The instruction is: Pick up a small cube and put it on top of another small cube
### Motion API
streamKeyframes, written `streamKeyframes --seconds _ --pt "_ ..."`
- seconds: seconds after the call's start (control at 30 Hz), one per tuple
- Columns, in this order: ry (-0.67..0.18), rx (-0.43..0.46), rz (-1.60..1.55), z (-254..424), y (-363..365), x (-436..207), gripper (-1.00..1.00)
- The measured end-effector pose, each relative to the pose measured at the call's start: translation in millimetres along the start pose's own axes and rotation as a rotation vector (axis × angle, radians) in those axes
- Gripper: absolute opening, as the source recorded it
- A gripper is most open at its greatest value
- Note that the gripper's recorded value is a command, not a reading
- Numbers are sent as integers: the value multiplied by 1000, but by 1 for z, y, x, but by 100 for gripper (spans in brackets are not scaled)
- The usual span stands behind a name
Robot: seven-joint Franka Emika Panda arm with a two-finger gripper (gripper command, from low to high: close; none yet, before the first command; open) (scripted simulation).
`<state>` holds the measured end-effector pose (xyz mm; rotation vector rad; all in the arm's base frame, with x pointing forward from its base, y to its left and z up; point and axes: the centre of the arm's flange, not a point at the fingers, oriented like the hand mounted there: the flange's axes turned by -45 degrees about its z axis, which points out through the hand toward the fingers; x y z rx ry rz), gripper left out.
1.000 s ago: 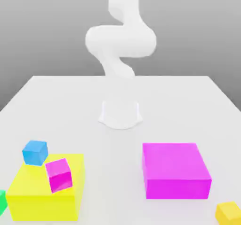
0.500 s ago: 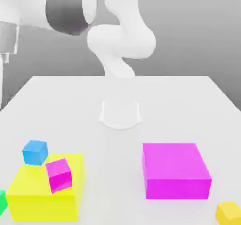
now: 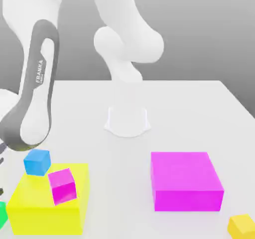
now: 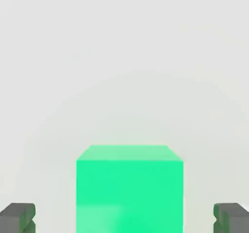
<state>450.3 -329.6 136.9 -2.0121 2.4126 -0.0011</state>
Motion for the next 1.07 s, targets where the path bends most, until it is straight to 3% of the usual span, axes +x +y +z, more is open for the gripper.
streamKeyframes --seconds 0.2,0.33,0.8,0.93,0.97,1.07 --pt "0 1 1 1 0 0 -100" --pt "0 2 1 -50 0 -1 -100" --pt "-9 7 -186 -197 27 -170 -100" --pt "0 1 -187 -162 34 -177 -100" --pt "0 1 -187 -149 35 -177 100" --pt "0 1 -188 -149 35 -177 100"
